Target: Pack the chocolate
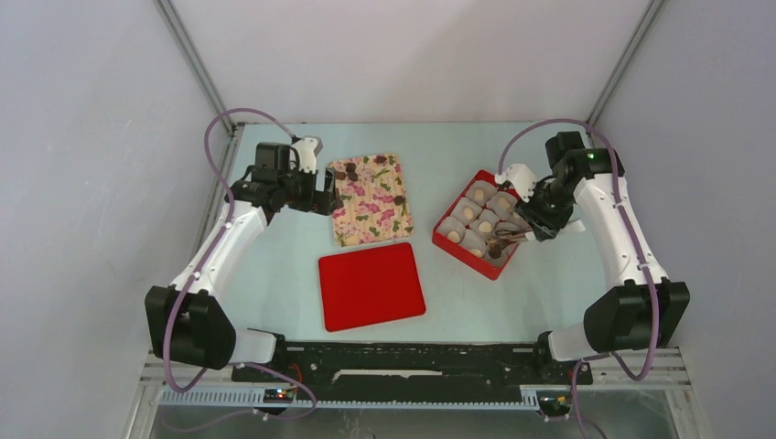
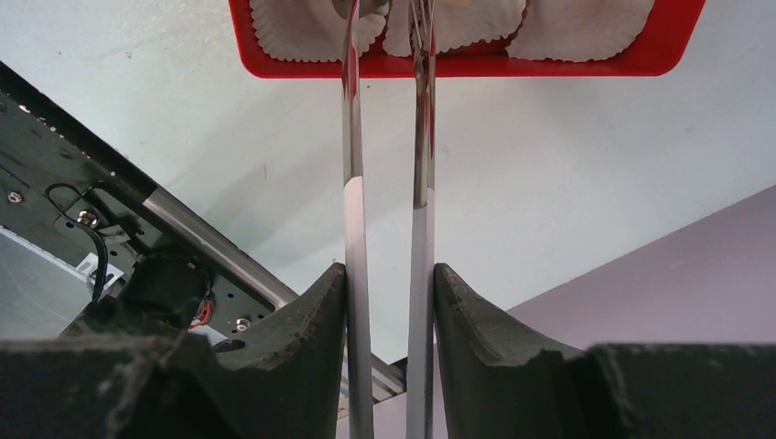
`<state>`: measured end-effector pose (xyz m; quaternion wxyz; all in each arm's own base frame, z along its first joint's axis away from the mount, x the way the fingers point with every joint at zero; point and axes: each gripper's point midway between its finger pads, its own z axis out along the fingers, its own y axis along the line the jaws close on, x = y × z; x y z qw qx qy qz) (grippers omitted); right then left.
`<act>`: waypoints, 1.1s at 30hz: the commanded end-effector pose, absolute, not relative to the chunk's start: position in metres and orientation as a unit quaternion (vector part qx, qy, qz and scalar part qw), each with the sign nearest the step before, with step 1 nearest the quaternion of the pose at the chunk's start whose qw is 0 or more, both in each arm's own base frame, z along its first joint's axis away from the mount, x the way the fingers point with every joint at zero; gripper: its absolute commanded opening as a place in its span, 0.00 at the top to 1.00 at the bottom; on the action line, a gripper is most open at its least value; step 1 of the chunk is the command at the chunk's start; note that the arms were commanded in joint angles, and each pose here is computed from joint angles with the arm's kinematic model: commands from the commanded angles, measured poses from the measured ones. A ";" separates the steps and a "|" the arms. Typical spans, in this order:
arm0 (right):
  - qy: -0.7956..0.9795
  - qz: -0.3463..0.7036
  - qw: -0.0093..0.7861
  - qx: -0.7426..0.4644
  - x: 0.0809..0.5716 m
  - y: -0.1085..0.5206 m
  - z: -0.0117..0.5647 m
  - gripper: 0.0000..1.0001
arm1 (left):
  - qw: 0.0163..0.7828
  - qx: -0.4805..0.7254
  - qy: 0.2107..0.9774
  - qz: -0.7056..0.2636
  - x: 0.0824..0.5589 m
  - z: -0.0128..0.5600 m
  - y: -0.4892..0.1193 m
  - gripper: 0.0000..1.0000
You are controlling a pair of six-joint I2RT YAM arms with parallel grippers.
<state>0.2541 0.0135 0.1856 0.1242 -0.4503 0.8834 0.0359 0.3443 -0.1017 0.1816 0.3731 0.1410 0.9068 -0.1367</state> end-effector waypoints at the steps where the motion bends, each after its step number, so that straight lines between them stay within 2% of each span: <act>1: 0.884 0.019 0.155 -0.442 0.268 0.011 0.205 0.61 | 0.418 0.148 0.885 -0.141 0.362 0.216 -0.108 0.02; 9: 0.890 0.033 0.212 -0.401 0.297 0.017 0.219 0.62 | 0.420 0.148 0.884 -0.142 0.364 0.219 -0.109 0.02; 18: 0.912 0.043 0.311 -0.263 0.344 -0.003 0.236 0.65 | 0.423 0.150 0.882 -0.144 0.366 0.224 -0.111 0.02; 25: 0.917 0.011 0.371 -0.149 0.360 -0.050 0.247 0.65 | 0.422 0.152 0.881 -0.149 0.370 0.226 -0.119 0.02; 30: 0.915 0.002 0.403 -0.030 0.352 -0.096 0.246 0.65 | 0.420 0.158 0.881 -0.149 0.370 0.225 -0.124 0.02; 33: 0.919 -0.006 0.392 0.041 0.338 -0.124 0.225 0.65 | 0.414 0.157 0.884 -0.154 0.368 0.222 -0.128 0.02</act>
